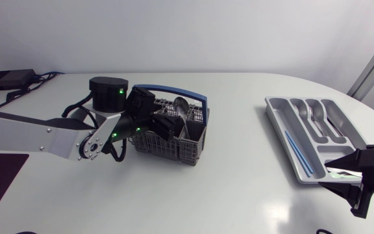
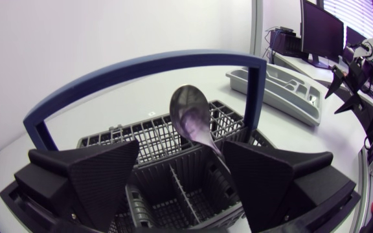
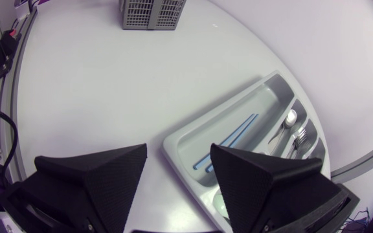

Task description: Sort the cutlery from the basket into the organizer compartments.

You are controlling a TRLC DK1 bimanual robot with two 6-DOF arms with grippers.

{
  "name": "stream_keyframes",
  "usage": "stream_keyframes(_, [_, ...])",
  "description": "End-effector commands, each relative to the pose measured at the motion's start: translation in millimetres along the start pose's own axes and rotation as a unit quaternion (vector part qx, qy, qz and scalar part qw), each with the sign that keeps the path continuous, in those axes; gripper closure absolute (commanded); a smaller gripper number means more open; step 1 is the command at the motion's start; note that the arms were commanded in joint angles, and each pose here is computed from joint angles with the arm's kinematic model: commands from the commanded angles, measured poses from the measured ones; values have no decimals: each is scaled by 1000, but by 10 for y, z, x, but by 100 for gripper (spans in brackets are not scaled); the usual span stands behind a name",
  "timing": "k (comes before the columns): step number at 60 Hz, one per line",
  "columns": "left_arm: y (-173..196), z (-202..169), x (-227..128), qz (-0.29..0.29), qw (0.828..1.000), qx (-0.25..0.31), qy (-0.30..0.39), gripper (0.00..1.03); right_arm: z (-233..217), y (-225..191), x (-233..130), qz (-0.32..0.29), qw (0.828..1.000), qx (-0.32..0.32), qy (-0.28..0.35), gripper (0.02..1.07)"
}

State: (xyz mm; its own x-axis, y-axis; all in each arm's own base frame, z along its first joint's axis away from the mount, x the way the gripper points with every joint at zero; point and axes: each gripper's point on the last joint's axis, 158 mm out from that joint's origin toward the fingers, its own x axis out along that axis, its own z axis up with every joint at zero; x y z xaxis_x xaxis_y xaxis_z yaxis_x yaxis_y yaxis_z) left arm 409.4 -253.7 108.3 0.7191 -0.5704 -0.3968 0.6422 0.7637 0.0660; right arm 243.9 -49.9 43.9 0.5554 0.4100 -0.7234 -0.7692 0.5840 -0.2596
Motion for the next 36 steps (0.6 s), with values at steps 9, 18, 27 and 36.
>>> stream_keyframes(9, [25, -95, 102, 4, 1000, -31, 1, 14, 25, 205, 55, 17, 1000, 12, -7, 35])
stream_keyframes(18, [76, -77, 161, 8, 999, -40, -5, 14, 22, 226, 61, 19, 1000, 11, -7, 35])
stream_keyframes(27, [149, 80, 170, 15, 998, -48, -30, 15, 20, 233, 65, 20, 1000, 11, -7, 35])
stream_keyframes(36, [119, 182, 229, 11, 998, -48, -45, 15, 21, 227, 63, 20, 1000, 10, -7, 35])
